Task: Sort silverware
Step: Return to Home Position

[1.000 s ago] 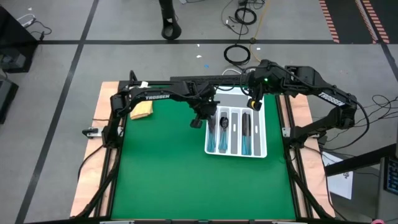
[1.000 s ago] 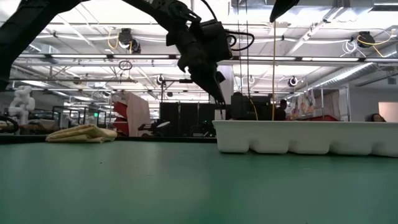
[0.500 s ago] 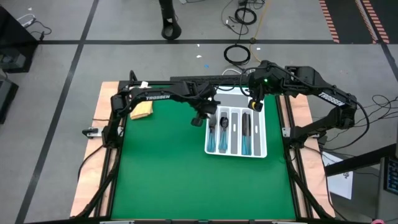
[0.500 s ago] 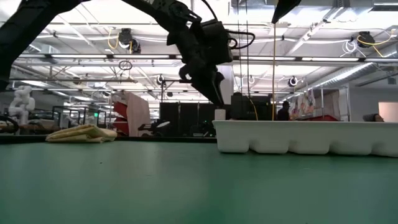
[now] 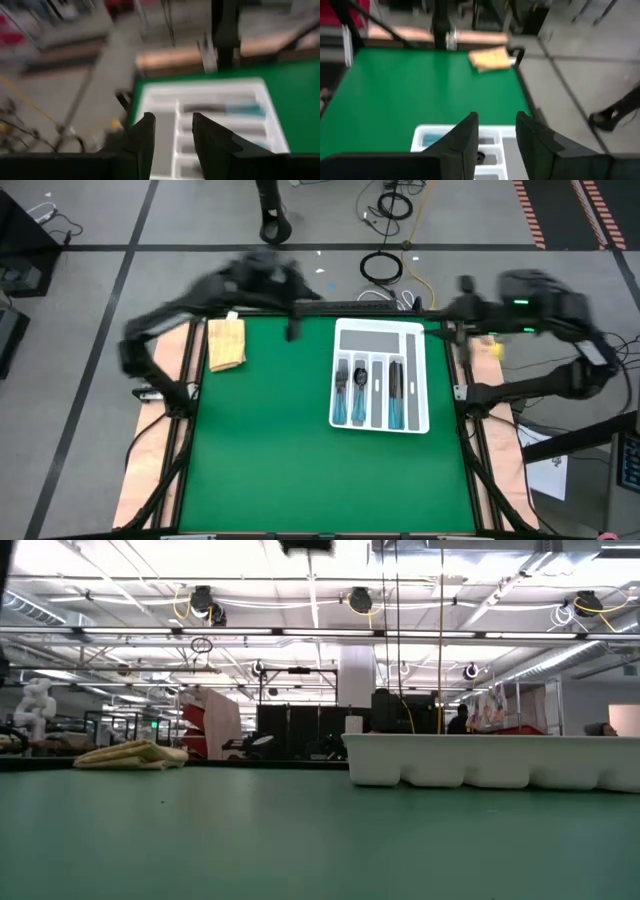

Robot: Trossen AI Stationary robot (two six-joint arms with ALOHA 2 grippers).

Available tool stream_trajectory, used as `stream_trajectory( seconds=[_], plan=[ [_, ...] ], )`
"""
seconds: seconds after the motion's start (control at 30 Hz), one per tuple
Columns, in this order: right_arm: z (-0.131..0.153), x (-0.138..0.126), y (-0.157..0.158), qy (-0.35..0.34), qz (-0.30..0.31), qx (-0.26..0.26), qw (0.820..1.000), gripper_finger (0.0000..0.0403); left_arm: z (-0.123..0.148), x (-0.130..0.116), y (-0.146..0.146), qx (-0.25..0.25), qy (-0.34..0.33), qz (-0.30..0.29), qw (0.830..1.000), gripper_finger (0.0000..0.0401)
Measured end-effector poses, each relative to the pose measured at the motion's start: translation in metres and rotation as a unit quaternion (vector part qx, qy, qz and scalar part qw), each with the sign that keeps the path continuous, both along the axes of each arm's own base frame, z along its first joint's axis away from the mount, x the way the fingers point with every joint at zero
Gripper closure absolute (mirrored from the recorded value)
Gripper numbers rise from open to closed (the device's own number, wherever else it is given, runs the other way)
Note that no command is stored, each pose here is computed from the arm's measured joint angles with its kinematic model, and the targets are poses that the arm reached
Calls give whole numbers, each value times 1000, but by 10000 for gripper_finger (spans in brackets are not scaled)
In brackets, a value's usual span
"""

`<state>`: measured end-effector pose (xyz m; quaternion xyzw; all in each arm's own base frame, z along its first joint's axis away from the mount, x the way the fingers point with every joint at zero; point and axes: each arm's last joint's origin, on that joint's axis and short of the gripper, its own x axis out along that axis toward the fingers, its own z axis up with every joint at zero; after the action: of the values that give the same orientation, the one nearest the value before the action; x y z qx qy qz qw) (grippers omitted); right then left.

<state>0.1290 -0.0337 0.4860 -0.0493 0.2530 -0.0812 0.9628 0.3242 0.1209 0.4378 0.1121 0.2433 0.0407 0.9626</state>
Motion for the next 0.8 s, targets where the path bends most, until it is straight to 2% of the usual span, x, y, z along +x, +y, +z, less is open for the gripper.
stream_trajectory(
  seconds=[0.13, 0.23, 0.3, 0.37, 0.47, 0.57, 0.7, 0.73, 0.8],
  plan=[
    [10, -48, 13, -82, -3, -15, 997, 284, 50, -74, -8, 12, -93, 34, 995, 265],
    [10, -78, 21, -167, -3, -50, 985, 284, 62, -121, -19, 24, -133, 55, 989, 265],
    [2, -91, 23, -210, -37, -55, 975, 284, 60, -147, -29, 24, -149, 64, 986, 265],
    [-13, -98, 24, -242, -59, -35, 968, 284, 48, -166, -39, 19, -157, 65, 985, 265],
    [-48, -94, 23, -243, -56, -18, 968, 284, 22, -185, -49, -7, -189, 76, 979, 265],
    [-86, -75, 23, -261, 14, 15, 965, 284, -8, -199, -57, -43, -243, 85, 965, 265],
    [-127, -45, 23, -305, 165, 66, 936, 284, -53, -212, -66, -84, -289, 85, 950, 265],
    [-136, -39, 23, -310, 188, 87, 928, 284, -65, -213, -68, -96, -296, 81, 947, 265],
    [-157, -28, 20, -313, 184, 127, 923, 284, -88, -216, -71, -129, -301, 73, 942, 265]
  ],
)
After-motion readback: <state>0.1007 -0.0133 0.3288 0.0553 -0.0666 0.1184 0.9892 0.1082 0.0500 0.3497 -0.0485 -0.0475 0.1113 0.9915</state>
